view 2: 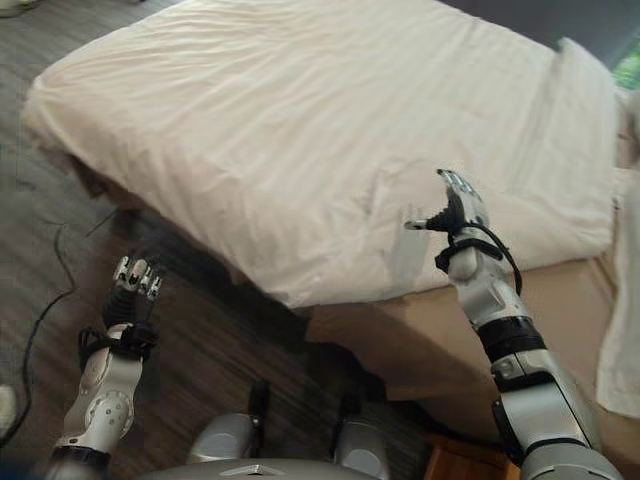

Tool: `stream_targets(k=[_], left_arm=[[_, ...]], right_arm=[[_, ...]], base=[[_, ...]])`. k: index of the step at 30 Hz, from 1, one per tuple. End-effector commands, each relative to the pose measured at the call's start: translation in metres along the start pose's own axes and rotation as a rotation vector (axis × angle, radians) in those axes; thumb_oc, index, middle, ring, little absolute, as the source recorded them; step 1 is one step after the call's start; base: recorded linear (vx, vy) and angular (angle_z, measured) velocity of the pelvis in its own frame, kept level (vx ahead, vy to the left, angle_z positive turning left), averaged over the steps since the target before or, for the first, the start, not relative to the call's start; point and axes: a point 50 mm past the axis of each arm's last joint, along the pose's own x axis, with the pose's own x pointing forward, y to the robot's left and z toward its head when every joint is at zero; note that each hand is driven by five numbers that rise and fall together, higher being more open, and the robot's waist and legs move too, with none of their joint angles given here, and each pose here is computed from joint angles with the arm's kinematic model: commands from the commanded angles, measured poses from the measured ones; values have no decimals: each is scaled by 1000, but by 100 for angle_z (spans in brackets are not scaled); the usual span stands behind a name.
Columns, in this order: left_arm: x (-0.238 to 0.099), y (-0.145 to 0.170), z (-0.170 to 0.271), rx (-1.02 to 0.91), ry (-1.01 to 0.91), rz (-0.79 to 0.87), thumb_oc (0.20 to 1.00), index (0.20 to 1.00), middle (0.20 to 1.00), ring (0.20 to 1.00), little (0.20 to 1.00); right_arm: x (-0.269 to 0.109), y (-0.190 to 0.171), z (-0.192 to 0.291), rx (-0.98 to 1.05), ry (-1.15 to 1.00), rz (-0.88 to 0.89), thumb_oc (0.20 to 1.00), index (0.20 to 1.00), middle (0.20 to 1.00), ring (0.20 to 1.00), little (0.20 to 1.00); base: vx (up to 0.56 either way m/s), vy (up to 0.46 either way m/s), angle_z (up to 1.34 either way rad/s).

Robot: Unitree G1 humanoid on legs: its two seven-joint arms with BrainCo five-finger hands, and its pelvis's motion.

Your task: Making the bed.

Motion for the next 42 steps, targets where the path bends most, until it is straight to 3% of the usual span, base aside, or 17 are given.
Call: stream_targets(k=[1, 10, 14, 16, 23, 29, 30, 31, 42], left_arm=[[-8, -4, 2, -16, -32, -13, 1000, 1000, 1000, 1000, 1000], [6, -6, 12, 6, -68, -33, 1000, 1000, 1000, 1000, 1000], [9, -8, 19, -5, -100, -41, 1000, 1000, 1000, 1000, 1000], [40, -22, 35, 0, -172, -40, 1000, 1000, 1000, 1000, 1000], [53, -39, 52, -63, -259, -66, 1000, 1000, 1000, 1000, 1000], [54, -43, 24, -82, -165, -70, 1000, 1000, 1000, 1000, 1000], [53, -41, 23, -85, -164, -63, 1000, 1000, 1000, 1000, 1000], [53, -40, 22, -80, -159, -63, 1000, 1000, 1000, 1000, 1000], [59, -62, 19, -134, -138, -124, 1000, 1000, 1000, 1000, 1000]], right_arm=[[24, -31, 31, -40, -99, -142, 1000, 1000, 1000, 1000, 1000], [69, -99, 119, -209, -302, -310, 1000, 1000, 1000, 1000, 1000], [74, -105, 132, -231, -315, -332, 1000, 1000, 1000, 1000, 1000], [78, -98, 153, -237, -332, -343, 1000, 1000, 1000, 1000, 1000], [88, -114, 148, -261, -258, -398, 1000, 1000, 1000, 1000, 1000], [92, -114, 132, -348, -195, -404, 1000, 1000, 1000, 1000, 1000], [93, -115, 132, -370, -194, -408, 793, 793, 793, 793, 793], [93, -120, 133, -368, -191, -421, 200, 200, 200, 200, 200], [75, -88, 127, -244, -260, -394, 200, 200, 200, 200, 200]], base=[[19, -207, 8], [-86, -138, -7], [-40, -112, 13], [-29, -112, 13], [-41, -116, 5], [-35, -81, 8], [-53, 1, 1], [-46, 23, -5], [-101, 58, 0]])
